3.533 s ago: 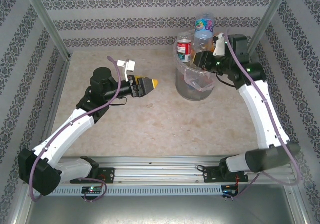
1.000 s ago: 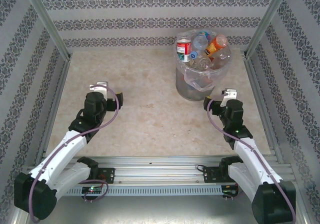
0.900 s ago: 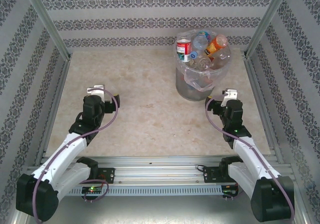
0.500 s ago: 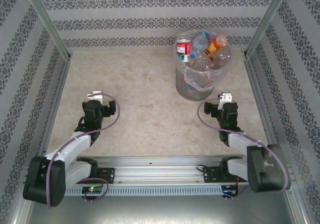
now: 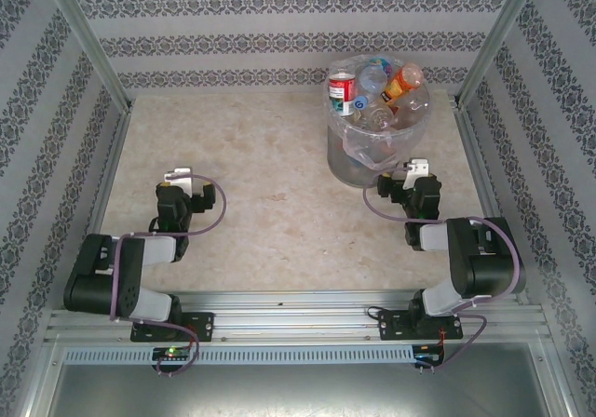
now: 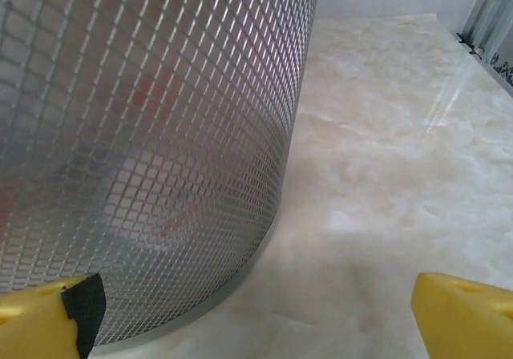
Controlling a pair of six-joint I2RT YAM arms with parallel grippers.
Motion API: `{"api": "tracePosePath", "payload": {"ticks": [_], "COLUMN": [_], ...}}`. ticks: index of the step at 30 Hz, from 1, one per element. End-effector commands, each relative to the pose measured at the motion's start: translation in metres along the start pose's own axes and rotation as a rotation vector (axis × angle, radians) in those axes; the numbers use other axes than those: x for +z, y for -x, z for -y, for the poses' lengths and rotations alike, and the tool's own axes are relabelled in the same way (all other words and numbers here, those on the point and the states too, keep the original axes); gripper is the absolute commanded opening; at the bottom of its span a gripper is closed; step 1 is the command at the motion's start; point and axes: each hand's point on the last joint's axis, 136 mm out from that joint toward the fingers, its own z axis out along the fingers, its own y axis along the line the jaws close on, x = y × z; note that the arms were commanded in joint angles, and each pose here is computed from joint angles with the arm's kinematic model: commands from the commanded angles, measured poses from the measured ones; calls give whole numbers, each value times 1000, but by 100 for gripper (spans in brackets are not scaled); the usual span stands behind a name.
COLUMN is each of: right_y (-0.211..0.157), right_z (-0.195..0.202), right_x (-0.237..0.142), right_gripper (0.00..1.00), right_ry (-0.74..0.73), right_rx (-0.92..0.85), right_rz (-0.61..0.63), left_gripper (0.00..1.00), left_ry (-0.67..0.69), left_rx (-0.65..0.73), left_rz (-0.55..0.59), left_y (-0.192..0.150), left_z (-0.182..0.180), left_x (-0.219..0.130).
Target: Put the plastic bottles in the bin
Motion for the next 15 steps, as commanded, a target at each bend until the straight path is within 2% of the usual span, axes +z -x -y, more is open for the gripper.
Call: {"api": "tracePosePath", "payload": {"ticks": [1, 3, 6, 15], "right_y": [15, 15, 15, 14], "right_z": [-3, -3, -3, -4], "right_x": [1, 1, 1, 2], "right_gripper": [98, 98, 98, 98], "right_ry": [5, 3, 1, -2], "right_rx": [4, 0, -3, -10], "right_rz": [41, 37, 37, 32], "left_gripper": [100, 100, 100, 100], "left_ry": [-40, -40, -41, -89], "left_rx": [-30, -47, -43, -17], "left_rz": [124, 132, 5, -4], "left_y": [9, 9, 3, 3], "left_z": [-1, -5, -4, 6], "left_x": [2, 6, 24, 26]}}
